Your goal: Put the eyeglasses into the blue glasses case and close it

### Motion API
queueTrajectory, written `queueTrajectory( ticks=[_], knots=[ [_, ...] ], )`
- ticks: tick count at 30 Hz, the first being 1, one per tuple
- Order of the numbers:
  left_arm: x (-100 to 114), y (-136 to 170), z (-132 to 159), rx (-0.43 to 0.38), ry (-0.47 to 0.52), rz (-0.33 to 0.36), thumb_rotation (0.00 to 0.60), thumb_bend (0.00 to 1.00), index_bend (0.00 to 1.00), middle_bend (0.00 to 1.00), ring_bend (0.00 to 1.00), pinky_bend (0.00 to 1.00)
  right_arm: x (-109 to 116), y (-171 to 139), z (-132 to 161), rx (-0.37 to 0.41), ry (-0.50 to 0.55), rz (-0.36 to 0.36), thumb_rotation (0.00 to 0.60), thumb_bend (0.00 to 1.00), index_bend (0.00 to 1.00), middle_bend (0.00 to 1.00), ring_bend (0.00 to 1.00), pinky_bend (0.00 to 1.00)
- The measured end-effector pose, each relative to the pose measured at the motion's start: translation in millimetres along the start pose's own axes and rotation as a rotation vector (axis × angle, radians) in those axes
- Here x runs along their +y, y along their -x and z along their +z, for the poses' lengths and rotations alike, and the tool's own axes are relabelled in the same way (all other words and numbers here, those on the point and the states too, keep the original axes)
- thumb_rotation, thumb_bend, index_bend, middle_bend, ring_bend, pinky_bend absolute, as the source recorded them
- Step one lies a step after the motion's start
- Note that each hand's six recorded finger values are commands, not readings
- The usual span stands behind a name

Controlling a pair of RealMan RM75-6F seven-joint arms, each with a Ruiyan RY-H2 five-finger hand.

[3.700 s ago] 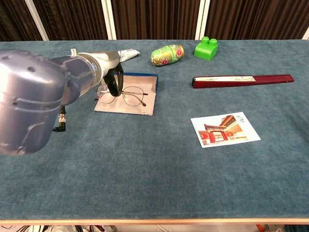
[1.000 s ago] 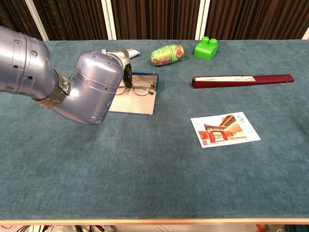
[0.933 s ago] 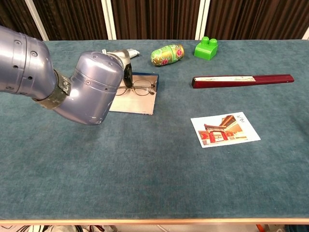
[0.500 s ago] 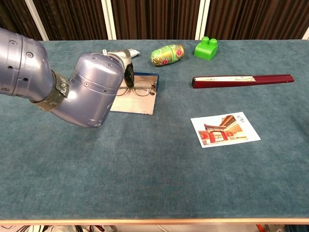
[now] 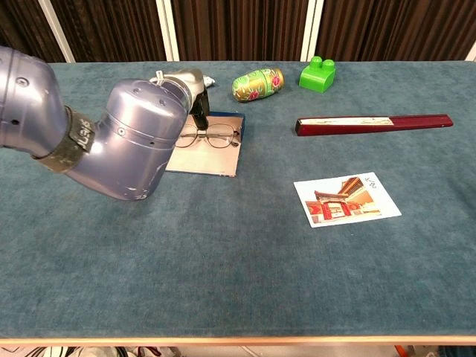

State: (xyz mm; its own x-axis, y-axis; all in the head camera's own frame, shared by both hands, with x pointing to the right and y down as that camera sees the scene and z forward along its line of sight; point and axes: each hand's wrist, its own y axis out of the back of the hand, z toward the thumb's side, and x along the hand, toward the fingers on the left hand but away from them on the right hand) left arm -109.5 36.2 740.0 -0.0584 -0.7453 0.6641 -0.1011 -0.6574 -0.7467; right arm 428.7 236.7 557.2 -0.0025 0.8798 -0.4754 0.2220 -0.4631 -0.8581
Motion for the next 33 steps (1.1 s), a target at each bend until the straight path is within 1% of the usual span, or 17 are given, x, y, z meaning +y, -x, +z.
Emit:
queueTrajectory(
  ticks=[4, 5, 7, 8, 9, 12, 13, 14, 18, 21, 24, 28, 33],
  knots=[
    [3, 12, 5, -0.048, 0.015, -0.011, 0.6, 0.44, 0.33, 0.12, 0.0, 0.02, 0, 0, 0, -0.003, 0.001, 0.0, 0.6, 0.07, 0.02, 0.0, 0.03, 0.18],
    [4, 16, 6, -0.06, 0.016, -0.011, 0.6, 0.44, 0.32, 0.12, 0.0, 0.05, 0, 0, 0, -0.003, 0.002, 0.001, 0.6, 0.07, 0.02, 0.0, 0.03, 0.18],
    [7, 24, 5, -0.089, 0.015, -0.01, 0.6, 0.44, 0.3, 0.14, 0.01, 0.15, -1, 0, 0, -0.004, 0.002, 0.003, 0.6, 0.07, 0.02, 0.0, 0.03, 0.18],
    [8, 28, 4, -0.103, 0.014, -0.009, 0.6, 0.44, 0.28, 0.15, 0.03, 0.22, -1, 0, 0, -0.004, 0.002, 0.004, 0.6, 0.07, 0.02, 0.0, 0.03, 0.18],
    [9, 32, 2, -0.116, 0.012, -0.008, 0.6, 0.45, 0.27, 0.16, 0.06, 0.27, -1, 0, 0, -0.004, 0.002, 0.005, 0.6, 0.07, 0.02, 0.0, 0.03, 0.18],
    [11, 45, -6, -0.156, 0.011, -0.008, 0.6, 0.45, 0.22, 0.26, 0.22, 0.46, -1, 0, 0, -0.006, 0.002, 0.006, 0.6, 0.07, 0.02, 0.0, 0.03, 0.18],
    [12, 50, -11, -0.171, 0.015, -0.012, 0.6, 0.45, 0.21, 0.29, 0.26, 0.49, -1, 0, 0, -0.007, 0.002, 0.005, 0.6, 0.07, 0.02, 0.0, 0.03, 0.18],
    [12, 53, -14, -0.18, 0.02, -0.017, 0.6, 0.45, 0.18, 0.36, 0.32, 0.53, -1, 0, 0, -0.008, 0.002, 0.005, 0.6, 0.07, 0.02, 0.0, 0.03, 0.18],
    [12, 64, -32, -0.207, 0.051, -0.053, 0.6, 0.45, 0.1, 0.63, 0.61, 0.65, -1, 0, -1, -0.011, 0.003, 0.005, 0.6, 0.08, 0.02, 0.0, 0.03, 0.18],
    [6, 70, -44, -0.221, 0.059, -0.081, 0.6, 0.45, 0.05, 0.73, 0.71, 0.74, -2, 1, -1, -0.013, 0.005, 0.008, 0.6, 0.08, 0.02, 0.0, 0.03, 0.18],
    [-1, 74, -45, -0.242, 0.09, -0.127, 0.6, 0.45, 0.0, 0.78, 0.76, 0.78, -2, 1, -1, -0.014, 0.005, 0.011, 0.6, 0.08, 0.02, 0.0, 0.03, 0.18],
    [-14, 77, -48, -0.257, 0.119, -0.197, 0.6, 0.46, 0.0, 0.8, 0.77, 0.79, -2, 1, -1, -0.017, 0.007, 0.01, 0.6, 0.08, 0.02, 0.0, 0.03, 0.18],
    [-29, 73, -56, -0.234, 0.116, -0.232, 0.6, 0.46, 0.0, 0.8, 0.77, 0.79, -2, 1, -2, -0.022, 0.012, 0.013, 0.6, 0.08, 0.02, 0.0, 0.03, 0.18]
  ],
)
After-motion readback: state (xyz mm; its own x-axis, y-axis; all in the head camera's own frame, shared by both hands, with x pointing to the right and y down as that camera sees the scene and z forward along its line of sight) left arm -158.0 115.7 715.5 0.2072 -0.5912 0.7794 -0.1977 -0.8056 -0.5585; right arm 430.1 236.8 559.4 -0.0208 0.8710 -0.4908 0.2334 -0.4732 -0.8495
